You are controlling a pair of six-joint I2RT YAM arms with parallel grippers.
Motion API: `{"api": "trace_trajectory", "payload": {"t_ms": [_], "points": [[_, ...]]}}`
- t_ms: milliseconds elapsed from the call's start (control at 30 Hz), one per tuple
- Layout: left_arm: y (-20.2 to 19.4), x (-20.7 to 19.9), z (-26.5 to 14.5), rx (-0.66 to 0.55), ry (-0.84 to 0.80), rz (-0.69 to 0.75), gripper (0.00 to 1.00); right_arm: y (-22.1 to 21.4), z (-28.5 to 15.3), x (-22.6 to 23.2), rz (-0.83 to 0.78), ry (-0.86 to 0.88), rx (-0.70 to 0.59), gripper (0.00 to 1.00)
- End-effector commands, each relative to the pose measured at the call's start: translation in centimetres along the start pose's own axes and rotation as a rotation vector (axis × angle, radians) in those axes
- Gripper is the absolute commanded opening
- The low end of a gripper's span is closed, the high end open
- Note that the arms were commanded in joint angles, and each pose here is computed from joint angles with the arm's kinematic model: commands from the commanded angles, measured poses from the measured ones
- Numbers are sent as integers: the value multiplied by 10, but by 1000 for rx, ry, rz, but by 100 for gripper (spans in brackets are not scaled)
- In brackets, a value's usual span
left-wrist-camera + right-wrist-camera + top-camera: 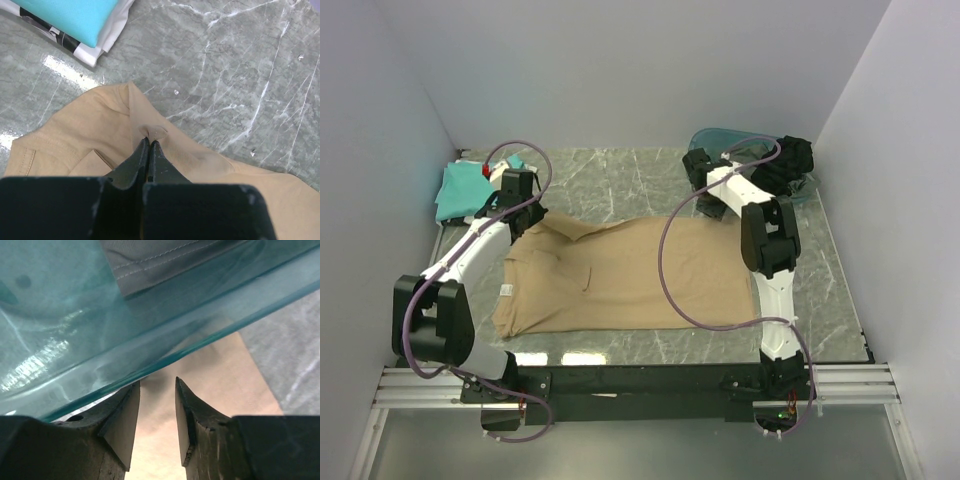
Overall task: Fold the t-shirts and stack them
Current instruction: Fold the tshirt
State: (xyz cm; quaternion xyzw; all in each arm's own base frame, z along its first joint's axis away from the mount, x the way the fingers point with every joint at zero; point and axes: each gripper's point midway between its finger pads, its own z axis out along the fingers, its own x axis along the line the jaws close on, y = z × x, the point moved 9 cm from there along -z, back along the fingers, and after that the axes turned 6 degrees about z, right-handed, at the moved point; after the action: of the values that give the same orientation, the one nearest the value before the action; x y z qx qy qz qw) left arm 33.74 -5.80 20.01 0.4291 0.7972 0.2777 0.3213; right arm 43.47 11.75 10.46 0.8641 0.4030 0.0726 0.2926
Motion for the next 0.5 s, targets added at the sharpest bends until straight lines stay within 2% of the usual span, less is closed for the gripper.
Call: {"api": "trace_trajectory", "payload": {"t_ms": [0,200,267,300,400,467], "points": [[11,-5,-12,-51,-43,-20,0,-1,-4,10,10,0,-4,42],[12,-5,-13,-54,-46,-23,0,-14,-6,3,19,30,58,43],[11,-5,-12,-51,-43,-22,0,-15,-7,2,26,49,70,38],[12,-5,-12,-52,-41,-22,0,-17,-6,1,26,47,72,31],[12,-5,-14,-53,-40,-20,0,-18,-8,1,22,57,70,20],[13,-5,-15,-58,-43,-21,0,-16,-7,0,24,45,60,16]]}}
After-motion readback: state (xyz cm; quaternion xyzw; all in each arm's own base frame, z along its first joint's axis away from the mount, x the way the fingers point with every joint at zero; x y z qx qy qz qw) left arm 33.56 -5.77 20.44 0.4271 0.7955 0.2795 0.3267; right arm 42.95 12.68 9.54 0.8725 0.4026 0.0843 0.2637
